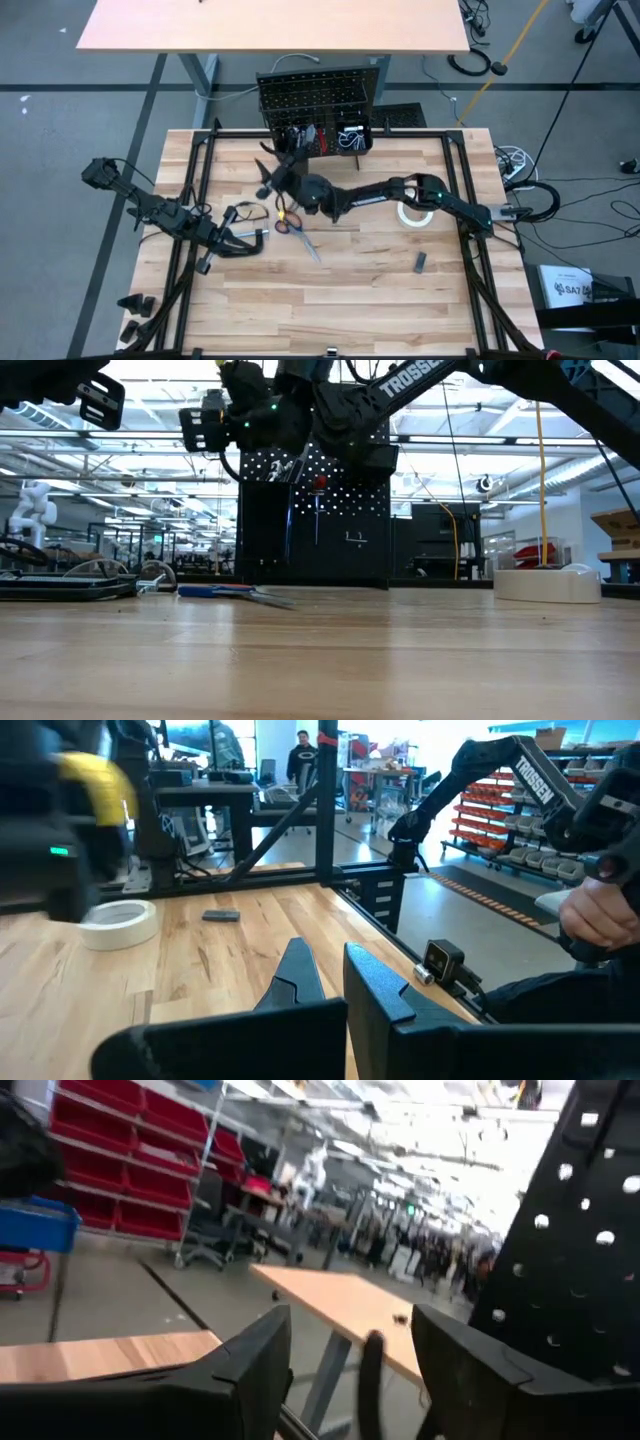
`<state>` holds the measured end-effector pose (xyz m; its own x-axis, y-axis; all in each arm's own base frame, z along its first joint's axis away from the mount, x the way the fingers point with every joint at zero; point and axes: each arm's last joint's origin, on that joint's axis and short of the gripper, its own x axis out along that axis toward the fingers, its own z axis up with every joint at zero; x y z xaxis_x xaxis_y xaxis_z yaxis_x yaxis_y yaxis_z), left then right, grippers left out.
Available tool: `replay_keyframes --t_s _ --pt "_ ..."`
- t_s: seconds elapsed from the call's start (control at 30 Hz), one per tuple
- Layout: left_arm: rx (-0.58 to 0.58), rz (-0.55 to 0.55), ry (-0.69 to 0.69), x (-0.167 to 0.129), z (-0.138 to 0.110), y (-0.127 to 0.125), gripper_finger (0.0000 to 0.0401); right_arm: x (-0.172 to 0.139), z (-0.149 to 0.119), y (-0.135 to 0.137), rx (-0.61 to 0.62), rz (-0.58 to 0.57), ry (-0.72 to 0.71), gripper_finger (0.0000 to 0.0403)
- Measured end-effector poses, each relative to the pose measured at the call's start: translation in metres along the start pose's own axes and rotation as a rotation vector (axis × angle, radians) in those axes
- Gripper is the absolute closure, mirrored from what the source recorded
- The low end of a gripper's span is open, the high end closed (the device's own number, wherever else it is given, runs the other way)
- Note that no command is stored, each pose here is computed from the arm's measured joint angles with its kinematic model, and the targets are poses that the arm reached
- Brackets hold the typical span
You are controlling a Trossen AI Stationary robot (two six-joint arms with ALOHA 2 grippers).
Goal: Hang tools onto peg board
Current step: Put the long nose pliers on the left black bin on the peg board
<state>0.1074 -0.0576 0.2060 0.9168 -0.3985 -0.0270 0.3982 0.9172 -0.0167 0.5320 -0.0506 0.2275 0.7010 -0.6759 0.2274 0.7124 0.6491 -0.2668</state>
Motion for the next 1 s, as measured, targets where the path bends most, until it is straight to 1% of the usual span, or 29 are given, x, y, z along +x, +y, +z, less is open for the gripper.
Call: replay_keyframes --t_s 0.1,0.2,0.3,0.37,0.4,0.5,0.53,0.57,0.73,0.87,1.0 --pt "0.000 0.000 0.000 0.000 0.000 0.000 0.0401 0.015 0.004 -0.008 0.010 -0.006 0.043 0.0204" --pt "-0.001 0.000 0.000 0.000 0.000 0.000 0.0401 0.023 0.010 -0.013 0.003 0.013 0.071 0.0205" --pt "0.000 0.000 0.000 0.000 0.000 0.000 0.0401 0.024 0.014 -0.011 -0.010 0.053 0.049 0.0224" --pt "0.003 0.000 0.000 0.000 0.000 0.000 0.0401 0.022 0.016 -0.008 -0.014 0.079 0.032 0.0257" --pt "0.007 0.000 0.000 0.000 0.000 0.000 0.0401 0.022 0.016 -0.008 -0.014 0.084 0.030 0.0281" --pt "0.007 0.000 0.000 0.000 0.000 0.000 0.0401 0.022 0.013 -0.006 -0.011 0.121 0.056 0.0367" --pt "0.007 0.000 0.000 0.000 0.000 0.000 0.0401 0.023 0.010 -0.006 -0.012 0.138 0.069 0.0384" --pt "0.007 0.000 0.000 0.000 0.000 0.000 0.0401 0.024 0.008 -0.007 -0.009 0.149 0.079 0.0391" --pt "0.007 0.000 0.001 0.000 0.000 0.000 0.0401 0.026 0.004 -0.009 0.033 0.137 0.112 0.0401" --pt "0.007 0.000 0.002 0.000 0.000 0.000 0.0401 0.026 0.002 -0.012 0.040 0.045 0.153 0.0402" --pt "0.007 0.000 0.002 0.000 0.000 0.000 0.0401 0.027 0.001 -0.013 0.034 0.036 0.161 0.0402"
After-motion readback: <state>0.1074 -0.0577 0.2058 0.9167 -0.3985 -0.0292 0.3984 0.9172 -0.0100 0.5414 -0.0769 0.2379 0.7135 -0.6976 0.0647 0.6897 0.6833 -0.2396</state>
